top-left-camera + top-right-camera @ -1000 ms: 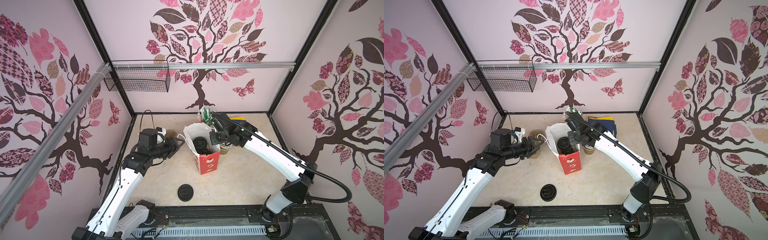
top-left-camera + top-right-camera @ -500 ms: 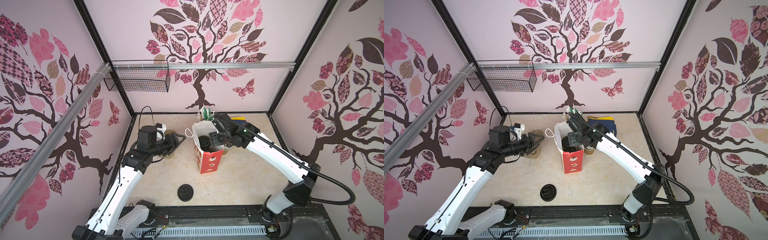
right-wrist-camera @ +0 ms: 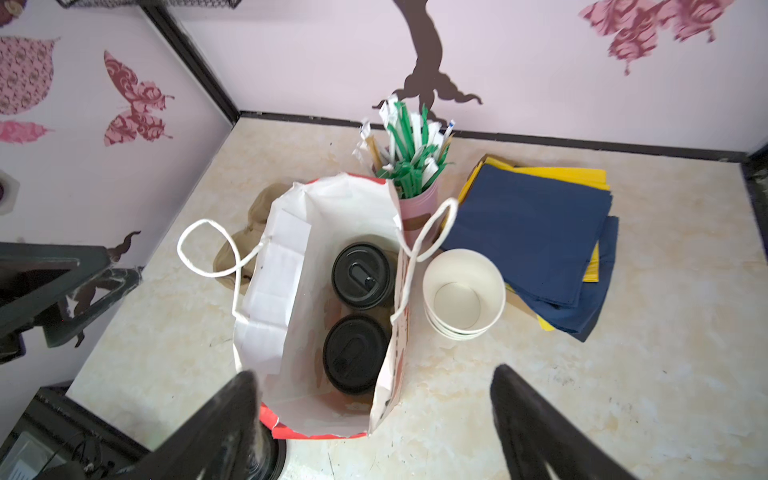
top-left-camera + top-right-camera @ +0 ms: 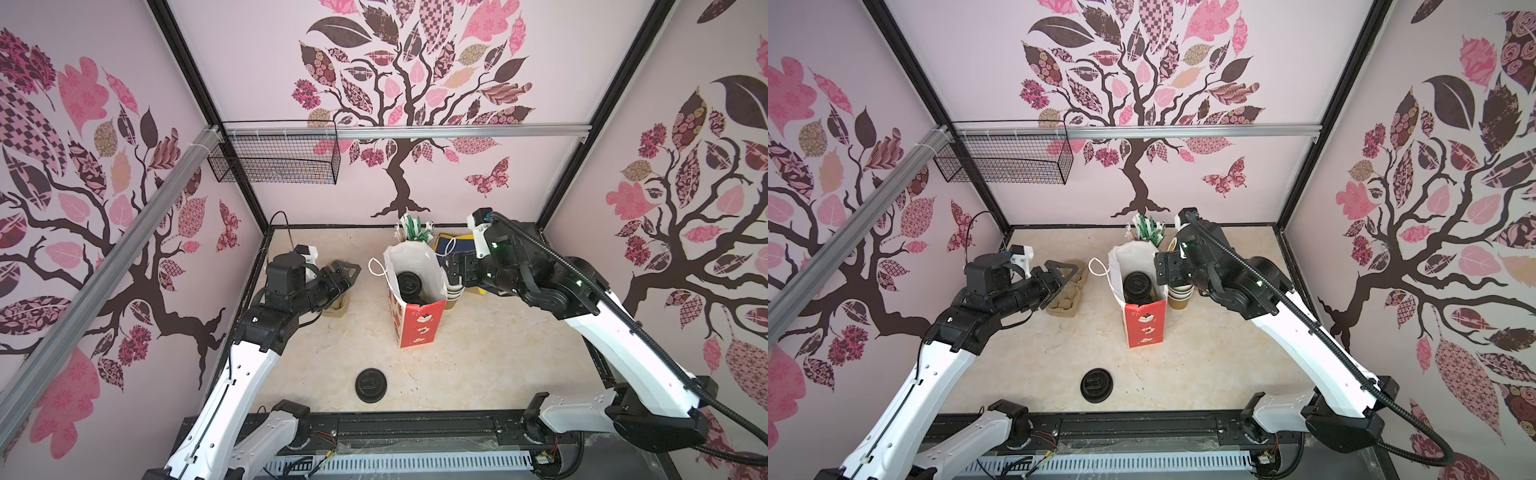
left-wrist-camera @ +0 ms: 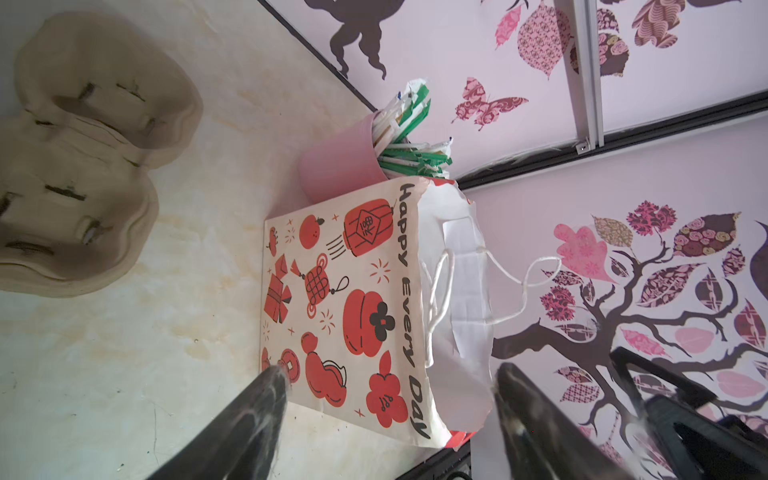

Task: Pack the takeout coffee
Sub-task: 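Move the right gripper over the pink straw cup while left holds the bag, then lower the right gripper onto the green-wrapped straws in the pink cup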

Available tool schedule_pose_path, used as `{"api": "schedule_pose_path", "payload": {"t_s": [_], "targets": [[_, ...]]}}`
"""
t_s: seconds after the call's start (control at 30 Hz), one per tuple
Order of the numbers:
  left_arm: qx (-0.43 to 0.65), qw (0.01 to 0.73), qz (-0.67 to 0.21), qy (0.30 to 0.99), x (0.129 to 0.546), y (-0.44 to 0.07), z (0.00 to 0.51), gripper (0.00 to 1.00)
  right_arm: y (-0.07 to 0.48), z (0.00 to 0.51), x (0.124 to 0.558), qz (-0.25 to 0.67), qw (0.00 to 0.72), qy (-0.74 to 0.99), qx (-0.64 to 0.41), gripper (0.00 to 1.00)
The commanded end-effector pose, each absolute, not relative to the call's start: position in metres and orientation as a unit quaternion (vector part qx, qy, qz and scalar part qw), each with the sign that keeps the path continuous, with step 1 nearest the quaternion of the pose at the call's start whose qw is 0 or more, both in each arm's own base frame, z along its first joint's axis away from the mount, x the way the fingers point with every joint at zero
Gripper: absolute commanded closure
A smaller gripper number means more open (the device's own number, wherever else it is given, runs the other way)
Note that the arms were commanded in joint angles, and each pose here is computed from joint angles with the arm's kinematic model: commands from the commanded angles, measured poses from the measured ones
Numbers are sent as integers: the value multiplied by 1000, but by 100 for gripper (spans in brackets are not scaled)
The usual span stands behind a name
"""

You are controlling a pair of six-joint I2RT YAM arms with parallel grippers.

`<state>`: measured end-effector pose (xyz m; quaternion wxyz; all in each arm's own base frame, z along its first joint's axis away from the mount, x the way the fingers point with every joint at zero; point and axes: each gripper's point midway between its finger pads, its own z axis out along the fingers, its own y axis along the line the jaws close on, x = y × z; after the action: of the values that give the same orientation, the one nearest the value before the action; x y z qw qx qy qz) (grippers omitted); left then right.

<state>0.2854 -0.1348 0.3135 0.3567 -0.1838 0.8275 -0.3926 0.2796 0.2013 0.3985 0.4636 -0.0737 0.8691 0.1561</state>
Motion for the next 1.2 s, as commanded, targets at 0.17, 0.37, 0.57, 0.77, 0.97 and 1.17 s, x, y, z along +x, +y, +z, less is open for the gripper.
{"api": "schedule_pose_path", "payload": {"t_s": [0.17, 0.37, 0.57, 0.77, 0.97, 1.17], "targets": [[-218, 411, -358, 810, 293, -111, 335, 19, 147, 410, 335, 182, 479, 856, 59, 27], [-213, 407, -362, 811, 297, -115, 335, 19, 153, 364, 391, 209, 425, 880, 42, 37], [-178, 388, -394, 814, 305, -134, 335, 19, 168, 326, 445, 217, 393, 893, 8, 46], [-105, 348, -456, 813, 313, -171, 345, 16, 186, 306, 482, 216, 375, 901, -19, 50], [-47, 311, -418, 852, 316, -200, 336, 7, 190, 309, 494, 219, 380, 898, -21, 49], [-44, 271, -338, 900, 325, -206, 305, 10, 181, 306, 491, 208, 378, 902, -12, 48]]}}
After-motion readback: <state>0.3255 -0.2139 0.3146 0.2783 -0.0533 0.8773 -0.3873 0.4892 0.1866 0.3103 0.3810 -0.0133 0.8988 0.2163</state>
